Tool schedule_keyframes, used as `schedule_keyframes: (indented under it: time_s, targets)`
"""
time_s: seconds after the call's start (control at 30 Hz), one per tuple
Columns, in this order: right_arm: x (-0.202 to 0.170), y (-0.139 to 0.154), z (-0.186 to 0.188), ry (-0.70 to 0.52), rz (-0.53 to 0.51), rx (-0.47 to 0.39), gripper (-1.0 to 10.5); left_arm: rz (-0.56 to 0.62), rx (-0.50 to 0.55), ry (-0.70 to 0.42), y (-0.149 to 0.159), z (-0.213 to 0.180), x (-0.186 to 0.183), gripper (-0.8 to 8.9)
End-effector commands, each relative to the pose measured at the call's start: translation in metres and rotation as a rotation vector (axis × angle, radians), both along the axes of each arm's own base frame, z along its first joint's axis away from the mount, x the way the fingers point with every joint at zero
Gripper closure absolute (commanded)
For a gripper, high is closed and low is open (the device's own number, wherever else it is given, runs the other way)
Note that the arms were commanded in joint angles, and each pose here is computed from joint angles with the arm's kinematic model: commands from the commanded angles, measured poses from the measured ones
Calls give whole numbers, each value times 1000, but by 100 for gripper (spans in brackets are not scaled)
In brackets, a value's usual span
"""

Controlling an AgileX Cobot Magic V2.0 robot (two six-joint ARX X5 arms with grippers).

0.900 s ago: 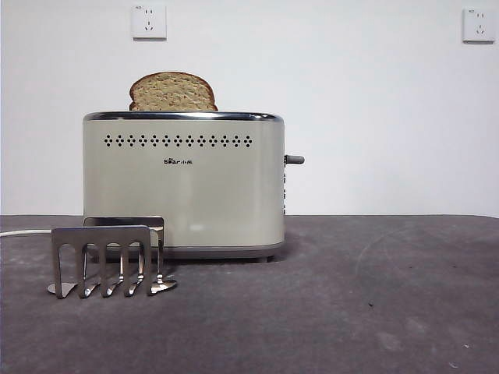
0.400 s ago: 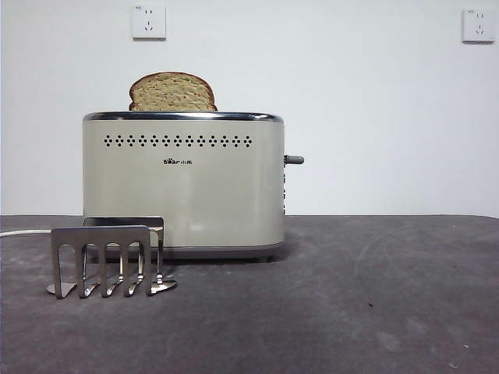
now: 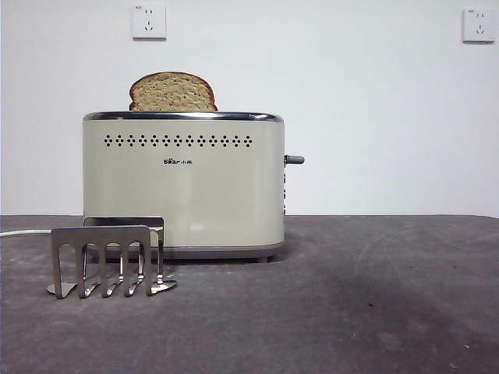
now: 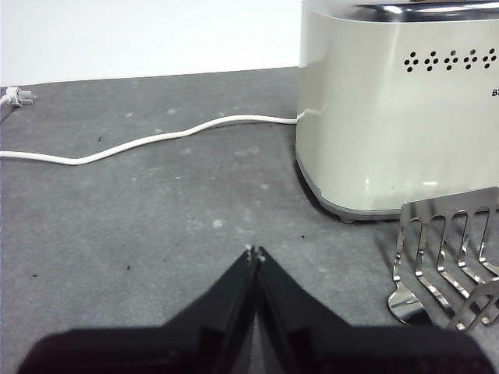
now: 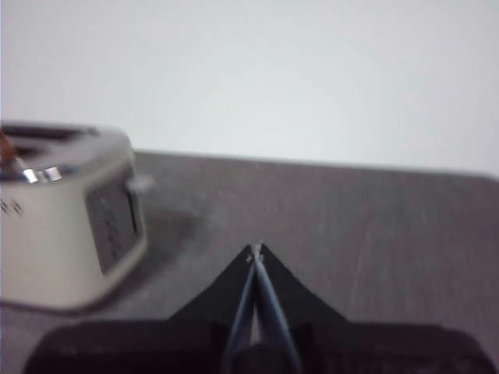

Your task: Pick up a slice of bread from the rack,put the bread on the toaster,press the button

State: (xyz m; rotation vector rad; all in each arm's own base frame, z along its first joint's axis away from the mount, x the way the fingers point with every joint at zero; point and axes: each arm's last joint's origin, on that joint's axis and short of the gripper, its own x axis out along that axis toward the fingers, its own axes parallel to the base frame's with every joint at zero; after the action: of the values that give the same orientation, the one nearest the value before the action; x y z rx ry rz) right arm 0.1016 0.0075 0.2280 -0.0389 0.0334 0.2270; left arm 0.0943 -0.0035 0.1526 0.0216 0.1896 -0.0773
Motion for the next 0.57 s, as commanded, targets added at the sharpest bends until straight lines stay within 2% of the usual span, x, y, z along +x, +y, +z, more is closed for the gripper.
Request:
schedule_keyframes:
  time_s: [0.03,0.13,0.27,0.57]
  targets:
    - [-1,-1,-23,19,-17,19,946,4,-4,12,0,-4,0,817]
    - [-3,-1,-43,32,-29,23,946,4,-5,12,0,-4,0,817]
    - [-3,-1,-62,56,-42,69,946,4,-4,12,0,-4,0,817]
    - [-5,-1,-77,122,-47,87,946,5,-4,12,0,-4,0,817]
